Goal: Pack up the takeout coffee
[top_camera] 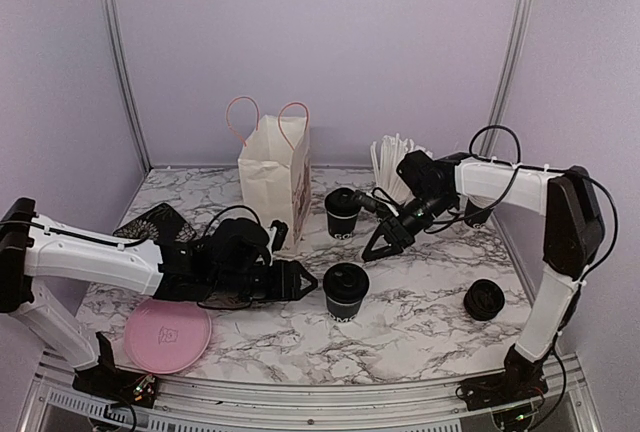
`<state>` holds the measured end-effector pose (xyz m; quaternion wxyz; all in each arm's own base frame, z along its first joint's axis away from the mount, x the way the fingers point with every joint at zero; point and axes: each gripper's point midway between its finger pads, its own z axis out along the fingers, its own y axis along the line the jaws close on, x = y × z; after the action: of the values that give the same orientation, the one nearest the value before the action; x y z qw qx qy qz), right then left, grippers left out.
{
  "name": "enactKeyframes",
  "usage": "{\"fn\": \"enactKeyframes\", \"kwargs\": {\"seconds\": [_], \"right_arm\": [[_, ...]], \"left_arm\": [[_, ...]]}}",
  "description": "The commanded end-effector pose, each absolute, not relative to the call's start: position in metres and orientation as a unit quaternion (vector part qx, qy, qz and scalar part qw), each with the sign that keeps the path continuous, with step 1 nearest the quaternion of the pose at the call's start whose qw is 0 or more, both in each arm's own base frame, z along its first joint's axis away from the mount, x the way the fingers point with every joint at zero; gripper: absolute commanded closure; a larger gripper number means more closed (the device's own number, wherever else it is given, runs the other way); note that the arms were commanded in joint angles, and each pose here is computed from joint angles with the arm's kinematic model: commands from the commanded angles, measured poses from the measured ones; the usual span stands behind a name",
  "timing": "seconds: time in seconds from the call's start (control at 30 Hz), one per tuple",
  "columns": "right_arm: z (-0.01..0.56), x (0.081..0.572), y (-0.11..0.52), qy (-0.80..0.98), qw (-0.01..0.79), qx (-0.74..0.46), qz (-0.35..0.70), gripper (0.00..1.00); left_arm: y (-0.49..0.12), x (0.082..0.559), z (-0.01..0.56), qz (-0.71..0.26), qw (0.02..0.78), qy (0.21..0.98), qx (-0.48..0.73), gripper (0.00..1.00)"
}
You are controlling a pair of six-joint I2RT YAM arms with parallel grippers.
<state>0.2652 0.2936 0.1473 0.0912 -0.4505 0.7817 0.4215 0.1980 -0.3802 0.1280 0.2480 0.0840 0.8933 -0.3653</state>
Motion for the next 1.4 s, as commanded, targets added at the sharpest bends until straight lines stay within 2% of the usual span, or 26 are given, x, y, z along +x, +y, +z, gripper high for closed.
{"fn": "enactKeyframes", "kwargs": {"seconds": [0.0,0.2,0.43,0.97,1.37], "right_arm": [[0.145,0.250,0.291,0.782,0.075,-0.449,0.425,0.54],[0.141,0.243,0.289,0.783,0.070,-0.441,0.432,0.54],[0.138,0.236,0.289,0.779,0.057,-0.434,0.449,0.56],[0.133,0.229,0.290,0.774,0.037,-0.427,0.466,0.57],[0.116,0.223,0.295,0.779,0.015,-0.428,0.458,0.67]], "left_arm": [[-0.406,0.200,0.152,-0.444,0.242,0.860,0.067,0.38],[-0.406,0.210,0.147,-0.442,0.249,0.860,0.056,0.42],[-0.402,0.224,0.140,-0.434,0.254,0.863,0.049,0.55],[-0.418,0.223,0.127,-0.442,0.229,0.865,0.066,0.62],[-0.419,0.220,0.107,-0.433,0.208,0.874,0.066,0.67]]}}
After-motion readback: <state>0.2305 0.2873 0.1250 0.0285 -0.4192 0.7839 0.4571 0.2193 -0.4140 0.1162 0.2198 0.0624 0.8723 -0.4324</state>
